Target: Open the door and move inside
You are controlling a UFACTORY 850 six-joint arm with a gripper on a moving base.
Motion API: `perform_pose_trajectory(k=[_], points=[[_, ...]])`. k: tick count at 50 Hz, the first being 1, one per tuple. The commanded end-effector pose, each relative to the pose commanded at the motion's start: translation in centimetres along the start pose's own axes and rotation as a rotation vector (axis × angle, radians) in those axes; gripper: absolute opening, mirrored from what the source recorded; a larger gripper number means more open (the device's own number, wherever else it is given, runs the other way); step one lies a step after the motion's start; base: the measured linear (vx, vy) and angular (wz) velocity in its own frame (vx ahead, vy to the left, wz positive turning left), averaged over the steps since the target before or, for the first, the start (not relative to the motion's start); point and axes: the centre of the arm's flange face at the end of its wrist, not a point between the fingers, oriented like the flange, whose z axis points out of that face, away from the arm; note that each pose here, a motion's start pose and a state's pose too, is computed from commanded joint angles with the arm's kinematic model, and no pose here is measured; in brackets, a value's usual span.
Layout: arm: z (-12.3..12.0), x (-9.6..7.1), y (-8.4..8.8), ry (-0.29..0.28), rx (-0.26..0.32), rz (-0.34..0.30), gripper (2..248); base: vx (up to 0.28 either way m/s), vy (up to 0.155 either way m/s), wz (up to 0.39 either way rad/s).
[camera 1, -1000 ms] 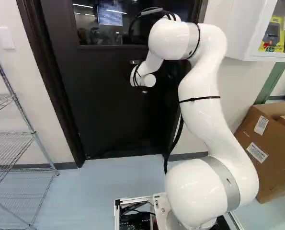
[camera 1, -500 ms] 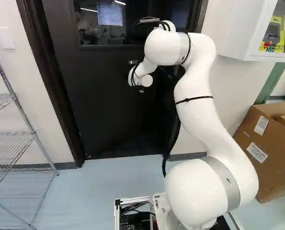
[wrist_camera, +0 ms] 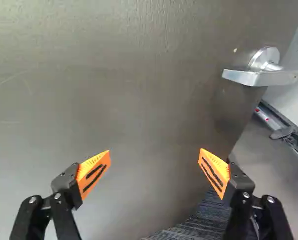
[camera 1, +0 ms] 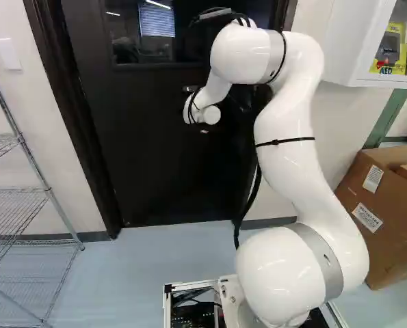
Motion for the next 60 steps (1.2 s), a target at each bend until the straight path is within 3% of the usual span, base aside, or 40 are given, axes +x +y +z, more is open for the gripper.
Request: perform_pose_trajectory(k=[60], points=[[-11.9,-1.2,-1.5,-0.076,0.022,-0.003,247,0.0,0.0,0.0]])
